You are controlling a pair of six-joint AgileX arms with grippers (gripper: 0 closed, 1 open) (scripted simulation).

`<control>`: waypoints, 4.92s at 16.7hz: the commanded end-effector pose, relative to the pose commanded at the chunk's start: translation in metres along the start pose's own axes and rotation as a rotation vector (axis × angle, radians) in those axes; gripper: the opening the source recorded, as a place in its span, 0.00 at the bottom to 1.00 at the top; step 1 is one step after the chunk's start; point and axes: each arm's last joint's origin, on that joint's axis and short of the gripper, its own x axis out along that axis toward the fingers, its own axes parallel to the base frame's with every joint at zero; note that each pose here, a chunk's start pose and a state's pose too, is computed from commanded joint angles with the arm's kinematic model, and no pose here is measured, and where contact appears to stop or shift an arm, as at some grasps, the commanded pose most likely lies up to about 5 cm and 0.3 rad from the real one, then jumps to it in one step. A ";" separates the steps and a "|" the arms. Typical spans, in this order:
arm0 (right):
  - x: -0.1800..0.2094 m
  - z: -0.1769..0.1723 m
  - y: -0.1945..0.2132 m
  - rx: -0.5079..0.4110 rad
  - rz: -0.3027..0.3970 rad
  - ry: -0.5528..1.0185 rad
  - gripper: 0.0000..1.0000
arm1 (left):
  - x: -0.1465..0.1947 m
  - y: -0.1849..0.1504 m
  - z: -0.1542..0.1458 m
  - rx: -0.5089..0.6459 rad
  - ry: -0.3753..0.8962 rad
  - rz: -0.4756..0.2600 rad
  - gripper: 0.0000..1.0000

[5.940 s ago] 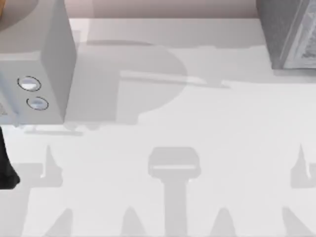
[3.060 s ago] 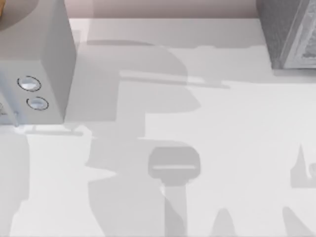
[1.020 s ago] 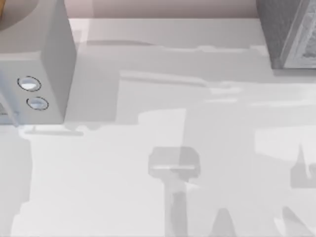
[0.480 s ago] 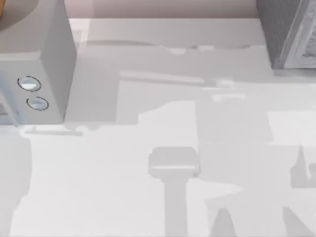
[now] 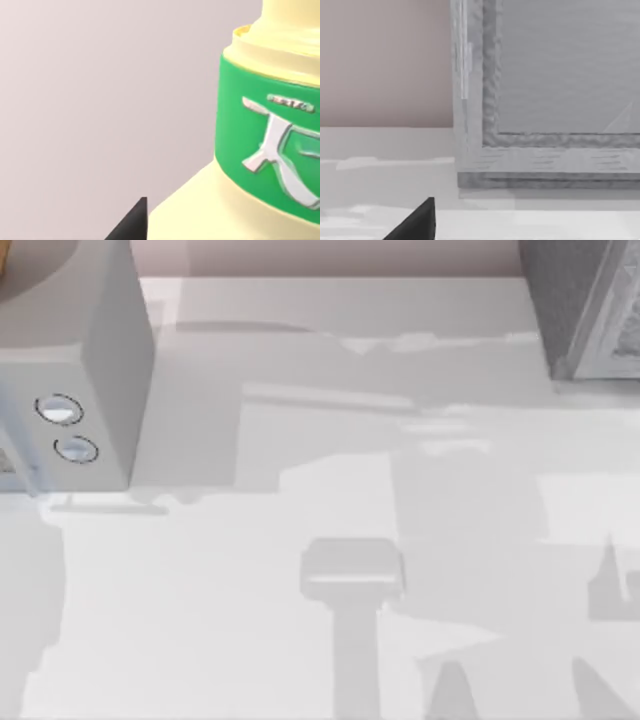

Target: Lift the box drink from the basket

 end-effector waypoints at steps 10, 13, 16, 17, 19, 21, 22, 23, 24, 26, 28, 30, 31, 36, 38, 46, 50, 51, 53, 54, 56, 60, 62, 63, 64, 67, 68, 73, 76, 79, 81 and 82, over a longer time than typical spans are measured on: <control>0.000 0.000 0.000 0.000 0.000 0.000 1.00 | -0.159 -0.063 -0.049 -0.001 -0.004 -0.005 0.00; 0.000 0.000 0.000 0.000 0.000 0.000 1.00 | -0.213 -0.078 -0.106 0.000 0.007 -0.003 0.00; 0.000 0.000 0.000 0.000 0.000 0.000 1.00 | -0.252 -0.086 -0.173 0.002 0.010 0.000 0.00; 0.000 0.000 0.000 0.000 0.000 0.000 1.00 | -0.260 -0.088 -0.194 0.002 0.009 0.001 0.00; 0.000 0.000 0.000 0.000 0.000 0.000 1.00 | -0.271 -0.091 -0.234 0.004 0.006 0.004 0.00; 0.000 0.000 0.000 0.000 0.000 0.000 1.00 | -0.275 -0.092 -0.264 0.005 0.000 0.007 0.00; 0.000 0.000 0.000 0.000 0.000 0.000 1.00 | -0.276 -0.093 -0.275 0.005 -0.002 0.008 0.00; 0.000 0.000 0.000 0.000 0.000 0.000 1.00 | -0.277 -0.093 -0.283 0.005 -0.005 0.009 0.00; 0.000 0.000 0.000 0.000 0.000 0.000 1.00 | -0.277 -0.093 -0.288 0.005 -0.006 0.009 0.00; 0.000 0.000 0.000 0.000 0.000 0.000 1.00 | -0.277 -0.093 -0.291 0.005 -0.007 0.010 0.00; 0.000 0.000 0.000 0.000 0.000 0.000 1.00 | -0.277 -0.093 -0.291 0.005 -0.007 0.010 0.00; 0.000 0.000 0.000 0.000 0.000 0.000 1.00 | -0.276 -0.093 -0.292 0.007 -0.001 0.012 0.00; 0.000 0.000 0.000 0.000 0.000 0.000 1.00 | -0.276 -0.093 -0.292 0.007 0.000 0.013 0.00; 0.000 0.000 0.000 0.000 0.000 0.000 1.00 | -0.268 -0.098 -0.288 0.006 0.011 0.060 0.00; 0.000 0.000 0.000 0.000 0.000 0.000 1.00 | -0.262 -0.103 -0.281 0.009 0.001 0.092 0.00; 0.000 0.000 0.000 0.000 0.000 0.000 1.00 | -0.231 -0.135 -0.267 0.014 -0.016 0.234 0.00; 0.000 0.000 0.000 0.000 0.000 0.000 1.00 | -0.223 -0.148 -0.266 0.005 -0.025 0.287 0.00; 0.000 0.000 0.000 0.000 0.000 0.000 1.00 | -0.222 -0.150 -0.266 0.004 -0.026 0.294 0.00; 0.000 0.000 0.000 0.000 0.000 0.000 1.00 | -0.221 -0.151 -0.266 0.003 -0.027 0.299 0.00; 0.000 0.000 0.000 0.000 0.000 0.000 1.00 | -0.221 -0.151 -0.266 0.003 -0.027 0.299 0.00; 0.000 0.000 0.000 0.000 0.000 0.000 1.00 | -0.222 -0.150 -0.268 0.007 -0.022 0.301 0.00; 0.000 0.000 0.000 0.000 0.000 0.000 1.00 | -0.216 -0.150 -0.272 0.004 -0.022 0.298 0.00; 0.000 0.000 0.000 0.000 0.000 0.000 1.00 | -0.209 -0.150 -0.277 0.001 -0.024 0.297 0.00; 0.000 0.000 0.000 0.000 0.000 0.000 1.00 | -0.205 -0.150 -0.280 0.000 -0.026 0.297 0.00; 0.000 0.000 0.000 0.000 0.000 0.000 1.00 | -0.201 -0.150 -0.284 0.000 -0.026 0.297 0.00; 0.000 0.000 0.000 0.000 0.000 0.000 1.00 | -0.191 -0.146 -0.297 0.003 -0.023 0.298 0.00; 0.000 0.000 0.000 0.000 0.000 0.000 1.00 | -0.188 -0.144 -0.301 0.004 -0.021 0.298 0.00; 0.000 0.000 0.000 0.000 0.000 0.000 1.00 | -0.180 -0.137 -0.314 0.003 -0.026 0.298 0.00; 0.000 0.000 0.000 0.000 0.000 0.000 1.00 | -0.180 -0.137 -0.314 0.003 -0.027 0.299 0.00; 0.000 0.000 0.000 0.000 0.000 0.000 1.00 | -0.180 -0.137 -0.314 0.003 -0.027 0.299 0.15; 0.000 0.000 0.000 0.000 0.000 0.000 1.00 | -0.180 -0.137 -0.314 0.003 -0.027 0.299 0.30; 0.000 0.000 0.000 0.000 0.000 0.000 1.00 | -0.180 -0.137 -0.314 0.003 -0.027 0.299 0.38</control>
